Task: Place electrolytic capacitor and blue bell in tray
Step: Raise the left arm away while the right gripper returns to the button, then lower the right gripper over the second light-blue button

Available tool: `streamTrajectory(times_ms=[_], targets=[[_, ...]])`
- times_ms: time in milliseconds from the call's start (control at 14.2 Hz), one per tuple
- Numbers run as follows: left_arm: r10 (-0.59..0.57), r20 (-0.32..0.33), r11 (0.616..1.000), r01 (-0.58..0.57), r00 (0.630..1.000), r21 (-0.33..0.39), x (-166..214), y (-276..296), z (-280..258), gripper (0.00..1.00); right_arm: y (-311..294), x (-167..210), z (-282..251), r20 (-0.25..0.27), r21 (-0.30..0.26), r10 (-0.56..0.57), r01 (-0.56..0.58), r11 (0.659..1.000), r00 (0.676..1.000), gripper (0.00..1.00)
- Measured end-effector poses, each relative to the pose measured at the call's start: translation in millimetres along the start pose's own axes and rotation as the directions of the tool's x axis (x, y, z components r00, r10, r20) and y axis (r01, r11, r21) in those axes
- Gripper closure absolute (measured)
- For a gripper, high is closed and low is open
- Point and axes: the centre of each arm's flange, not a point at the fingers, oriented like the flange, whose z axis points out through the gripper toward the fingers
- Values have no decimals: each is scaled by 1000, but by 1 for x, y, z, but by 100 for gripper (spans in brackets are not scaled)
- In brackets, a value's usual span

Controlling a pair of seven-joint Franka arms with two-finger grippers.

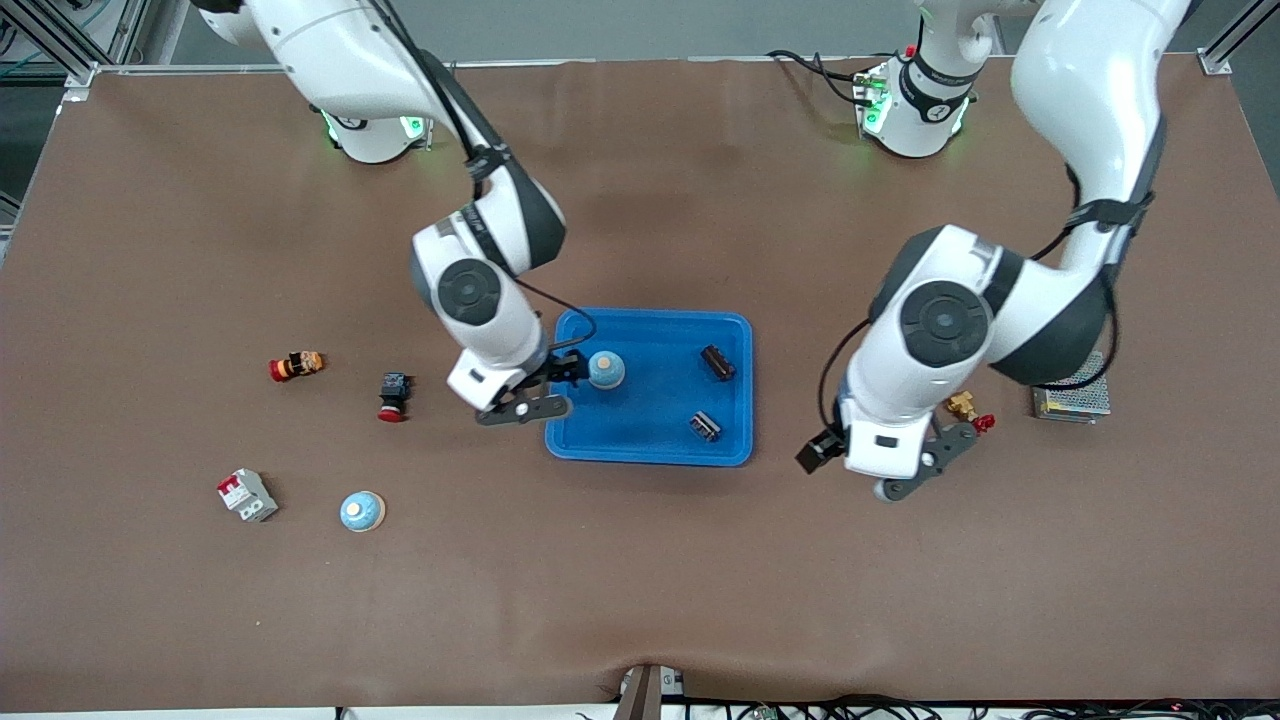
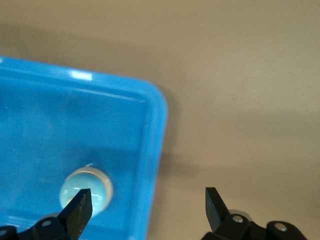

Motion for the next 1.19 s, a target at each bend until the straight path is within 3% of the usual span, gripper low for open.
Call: streamTrajectory(times_ms=[351,562,984,1194], targets=[[193,11,980,-193,981,42,57,-83,-66,0,77,37,-41,-13,7,-113,113,994,994,0],[324,12,943,-324,946,76,66,-125,-115,0,120,48,-45,-22,5,-202,203,979,979,0],[413,48,910,-414,909,15,67,-177,-173,0,174,65,-36,-26,-3,-379,379,925,925,0],[426,51,903,-428,903,37,63,-194,-193,0,197,74,-24,-24,-7,-471,471,882,882,0]])
